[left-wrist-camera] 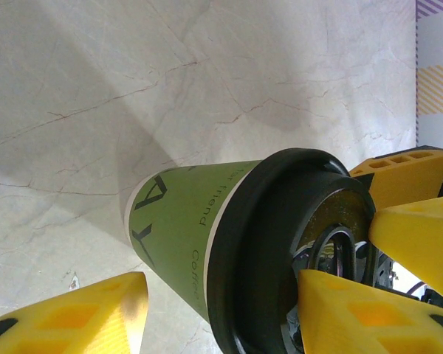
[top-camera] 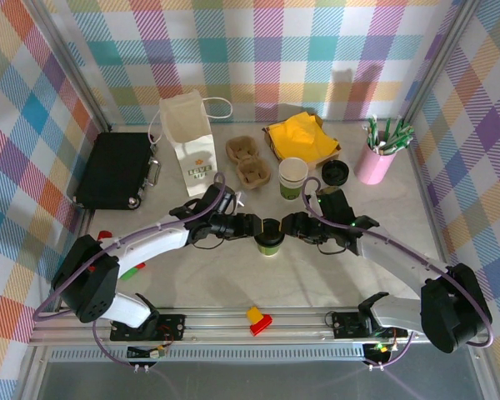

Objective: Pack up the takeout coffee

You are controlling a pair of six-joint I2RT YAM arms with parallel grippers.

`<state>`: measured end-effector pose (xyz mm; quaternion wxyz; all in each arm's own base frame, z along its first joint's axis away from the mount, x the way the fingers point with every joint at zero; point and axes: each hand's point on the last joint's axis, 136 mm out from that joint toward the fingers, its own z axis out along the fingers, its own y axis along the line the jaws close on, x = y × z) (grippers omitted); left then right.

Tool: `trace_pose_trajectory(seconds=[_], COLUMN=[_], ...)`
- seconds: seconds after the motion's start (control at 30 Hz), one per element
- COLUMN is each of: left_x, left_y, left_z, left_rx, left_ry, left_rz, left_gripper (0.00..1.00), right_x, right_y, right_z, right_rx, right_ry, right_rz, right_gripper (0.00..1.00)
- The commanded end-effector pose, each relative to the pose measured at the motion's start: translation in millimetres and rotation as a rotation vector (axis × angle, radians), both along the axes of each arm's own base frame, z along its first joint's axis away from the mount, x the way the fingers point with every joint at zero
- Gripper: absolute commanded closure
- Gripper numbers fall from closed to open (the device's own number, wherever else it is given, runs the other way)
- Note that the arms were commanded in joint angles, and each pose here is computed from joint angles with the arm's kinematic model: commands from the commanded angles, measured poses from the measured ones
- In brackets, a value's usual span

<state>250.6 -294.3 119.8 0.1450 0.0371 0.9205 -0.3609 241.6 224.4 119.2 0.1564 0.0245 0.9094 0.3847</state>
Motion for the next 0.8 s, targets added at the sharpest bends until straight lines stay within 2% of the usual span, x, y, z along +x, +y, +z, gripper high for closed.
trace_pose_trajectory(seconds=[0.0, 0.3, 0.77], left_x=[-23.5, -14.0, -1.7], left_y=[20.3, 8.0, -1.3], left_z=[-31.8, -6.6, 56.1], left_rx=[0.131, 0.087, 0.026], left_ry=[0.107, 0.070, -0.023], left_rz=[-0.007, -0.016, -0.021], left_gripper=[0.46, 0.45, 0.43], right_x=[-10.4, -8.3, -3.7], right_y=[-12.2, -9.4, -1.3], right_z=[-25.4, -11.6, 43.0], right_rx=[-0.075, -0.066, -0.066], right_ry=[0.075, 0.047, -0.054], right_rz=[-0.024, -0.013, 0.011], right_gripper=[0.50, 0.50, 0.47])
